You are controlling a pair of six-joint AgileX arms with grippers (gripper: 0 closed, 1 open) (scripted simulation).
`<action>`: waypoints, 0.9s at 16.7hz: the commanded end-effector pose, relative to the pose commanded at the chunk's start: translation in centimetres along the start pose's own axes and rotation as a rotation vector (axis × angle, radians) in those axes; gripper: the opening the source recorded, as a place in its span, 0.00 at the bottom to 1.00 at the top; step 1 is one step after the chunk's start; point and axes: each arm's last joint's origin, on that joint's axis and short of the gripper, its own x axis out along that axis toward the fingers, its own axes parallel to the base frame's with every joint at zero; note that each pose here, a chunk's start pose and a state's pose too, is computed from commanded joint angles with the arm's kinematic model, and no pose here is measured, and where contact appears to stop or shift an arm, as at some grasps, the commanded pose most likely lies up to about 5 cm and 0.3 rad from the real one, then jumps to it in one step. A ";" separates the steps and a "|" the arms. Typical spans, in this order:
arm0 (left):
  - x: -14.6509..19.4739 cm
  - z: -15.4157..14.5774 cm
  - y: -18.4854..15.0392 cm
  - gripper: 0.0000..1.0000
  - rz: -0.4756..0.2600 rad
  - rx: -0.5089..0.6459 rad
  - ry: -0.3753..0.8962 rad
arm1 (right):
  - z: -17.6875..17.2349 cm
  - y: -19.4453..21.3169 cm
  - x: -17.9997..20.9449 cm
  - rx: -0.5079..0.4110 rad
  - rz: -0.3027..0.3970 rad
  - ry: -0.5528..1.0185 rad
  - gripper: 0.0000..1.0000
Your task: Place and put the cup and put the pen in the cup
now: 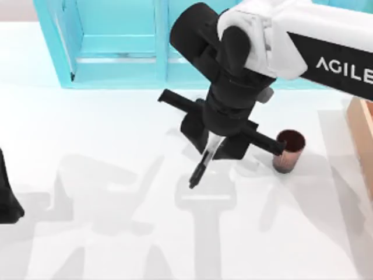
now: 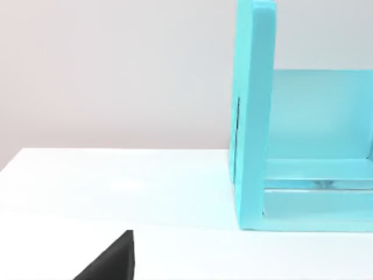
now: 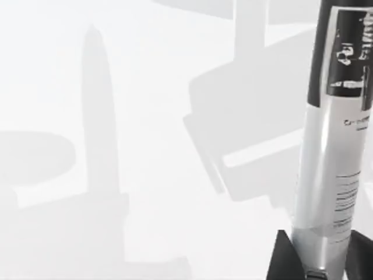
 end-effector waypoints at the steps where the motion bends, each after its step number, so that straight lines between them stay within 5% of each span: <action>1: 0.0 0.0 0.0 1.00 0.000 0.000 0.000 | 0.0 0.0 0.0 0.000 0.000 0.000 0.00; 7: 0.0 0.0 0.0 1.00 0.000 0.000 0.000 | -0.2 -0.3 1.2 -0.155 0.057 -0.173 0.00; 15: 0.0 0.0 0.0 1.00 0.000 0.000 0.000 | -1.9 -2.3 3.5 -0.475 0.117 -0.761 0.00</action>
